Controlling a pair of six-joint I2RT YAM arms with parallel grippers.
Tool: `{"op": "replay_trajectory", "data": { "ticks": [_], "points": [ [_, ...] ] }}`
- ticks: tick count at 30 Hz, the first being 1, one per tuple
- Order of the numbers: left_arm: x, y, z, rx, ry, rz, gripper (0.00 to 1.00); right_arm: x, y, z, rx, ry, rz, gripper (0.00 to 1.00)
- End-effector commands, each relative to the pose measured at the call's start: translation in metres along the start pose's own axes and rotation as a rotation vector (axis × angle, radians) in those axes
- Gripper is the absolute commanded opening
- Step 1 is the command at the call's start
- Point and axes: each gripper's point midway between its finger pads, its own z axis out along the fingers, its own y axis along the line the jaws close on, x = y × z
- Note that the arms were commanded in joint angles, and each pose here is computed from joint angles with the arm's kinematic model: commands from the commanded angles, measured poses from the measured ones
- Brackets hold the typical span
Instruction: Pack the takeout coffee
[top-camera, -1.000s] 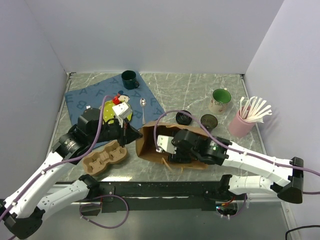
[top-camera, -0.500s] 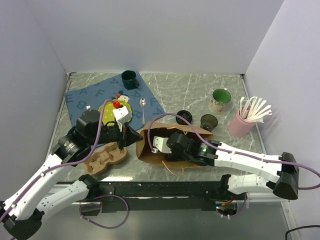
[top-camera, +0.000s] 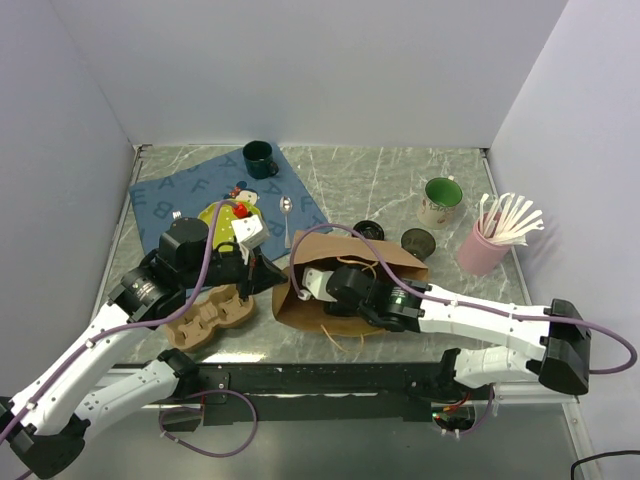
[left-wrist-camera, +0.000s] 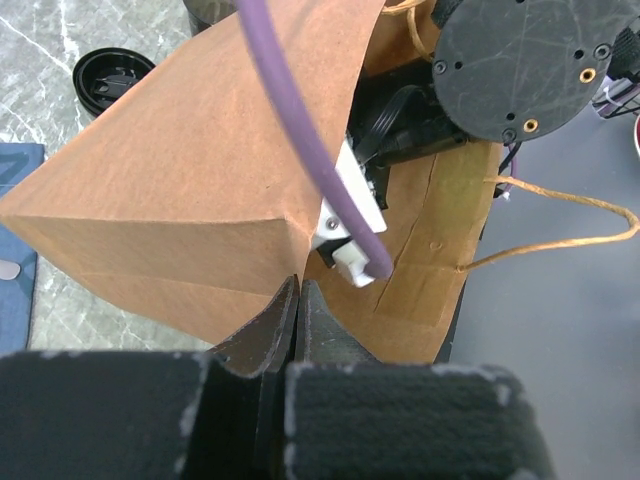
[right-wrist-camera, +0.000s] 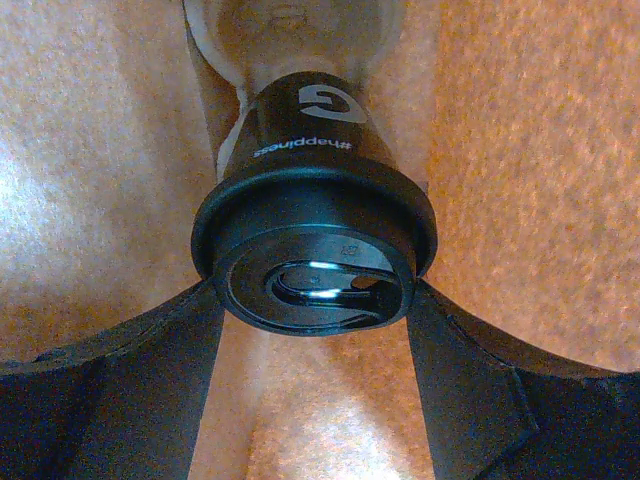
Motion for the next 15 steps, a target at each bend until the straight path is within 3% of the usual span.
{"op": "replay_trajectory", "data": {
  "ticks": [1,15],
  "points": [
    [-0.019,-0.012,-0.002,0.058,-0.061,0.06,0.01,-0.001,-0.009,-0.011,0.032,-0.047,0.081,0.47],
    [-0.011,-0.007,0.0,0.04,-0.058,0.067,0.01,0.023,-0.016,-0.024,0.05,-0.024,0.077,0.47]
  ]
}}
